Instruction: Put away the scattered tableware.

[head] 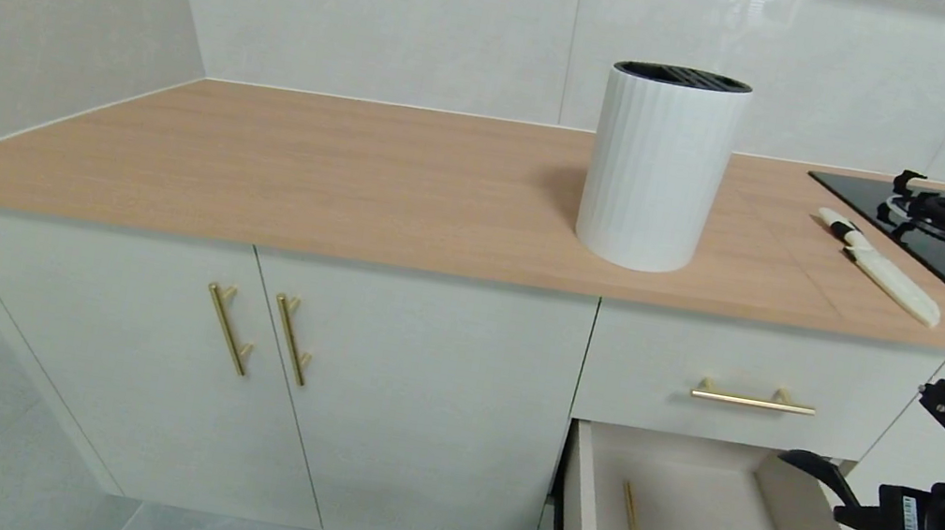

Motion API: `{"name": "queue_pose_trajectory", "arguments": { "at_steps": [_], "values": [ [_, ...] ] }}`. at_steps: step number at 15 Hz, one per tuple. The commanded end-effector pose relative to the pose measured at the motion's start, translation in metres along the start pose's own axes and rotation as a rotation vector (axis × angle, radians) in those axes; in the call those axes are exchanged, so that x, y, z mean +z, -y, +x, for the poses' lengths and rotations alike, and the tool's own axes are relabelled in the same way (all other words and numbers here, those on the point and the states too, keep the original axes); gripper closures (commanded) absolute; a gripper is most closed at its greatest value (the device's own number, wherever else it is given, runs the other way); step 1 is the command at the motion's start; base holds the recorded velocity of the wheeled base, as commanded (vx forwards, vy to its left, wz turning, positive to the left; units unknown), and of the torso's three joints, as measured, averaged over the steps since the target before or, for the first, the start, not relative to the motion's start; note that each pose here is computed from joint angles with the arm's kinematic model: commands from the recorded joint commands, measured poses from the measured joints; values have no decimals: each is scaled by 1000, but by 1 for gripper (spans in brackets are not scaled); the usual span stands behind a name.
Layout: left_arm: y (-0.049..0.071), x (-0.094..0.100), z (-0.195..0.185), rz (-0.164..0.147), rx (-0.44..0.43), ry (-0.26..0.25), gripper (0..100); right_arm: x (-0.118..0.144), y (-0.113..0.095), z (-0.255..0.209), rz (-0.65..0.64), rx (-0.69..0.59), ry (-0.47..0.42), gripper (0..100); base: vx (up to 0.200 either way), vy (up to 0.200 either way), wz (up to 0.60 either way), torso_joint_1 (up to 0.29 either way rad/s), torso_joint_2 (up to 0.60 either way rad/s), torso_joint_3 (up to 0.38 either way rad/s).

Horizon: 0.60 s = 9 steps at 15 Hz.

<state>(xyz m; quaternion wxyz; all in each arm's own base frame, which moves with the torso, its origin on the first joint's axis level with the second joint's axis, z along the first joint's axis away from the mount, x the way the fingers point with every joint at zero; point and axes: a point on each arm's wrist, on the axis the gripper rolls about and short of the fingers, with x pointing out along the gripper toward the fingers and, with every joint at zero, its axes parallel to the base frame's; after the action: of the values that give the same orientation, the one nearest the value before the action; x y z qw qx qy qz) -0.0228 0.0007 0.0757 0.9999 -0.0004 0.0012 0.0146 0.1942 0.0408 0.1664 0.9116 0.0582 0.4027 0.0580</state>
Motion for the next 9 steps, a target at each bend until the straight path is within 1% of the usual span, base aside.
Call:
{"name": "queue_pose_trajectory", "arguments": {
  "at_steps": [1,5,7,9],
  "values": [
    [0,0,0,-1,0,-1,0,-3,-2,15,-9,-5,-65,100,0,0,0,-163,471,300],
    [0,0,0,-1,0,-1,0,-7,-1,39,-6,-29,-152,100,0,0,0,-144,459,312],
    [0,0,0,-1,0,-1,0,-7,0,43,-4,-32,-163,100,0,0,0,-117,454,329],
    [0,0,0,-1,0,-1,0,-4,0,45,1,-30,-139,100,0,0,0,-81,410,310]
  ]
}}
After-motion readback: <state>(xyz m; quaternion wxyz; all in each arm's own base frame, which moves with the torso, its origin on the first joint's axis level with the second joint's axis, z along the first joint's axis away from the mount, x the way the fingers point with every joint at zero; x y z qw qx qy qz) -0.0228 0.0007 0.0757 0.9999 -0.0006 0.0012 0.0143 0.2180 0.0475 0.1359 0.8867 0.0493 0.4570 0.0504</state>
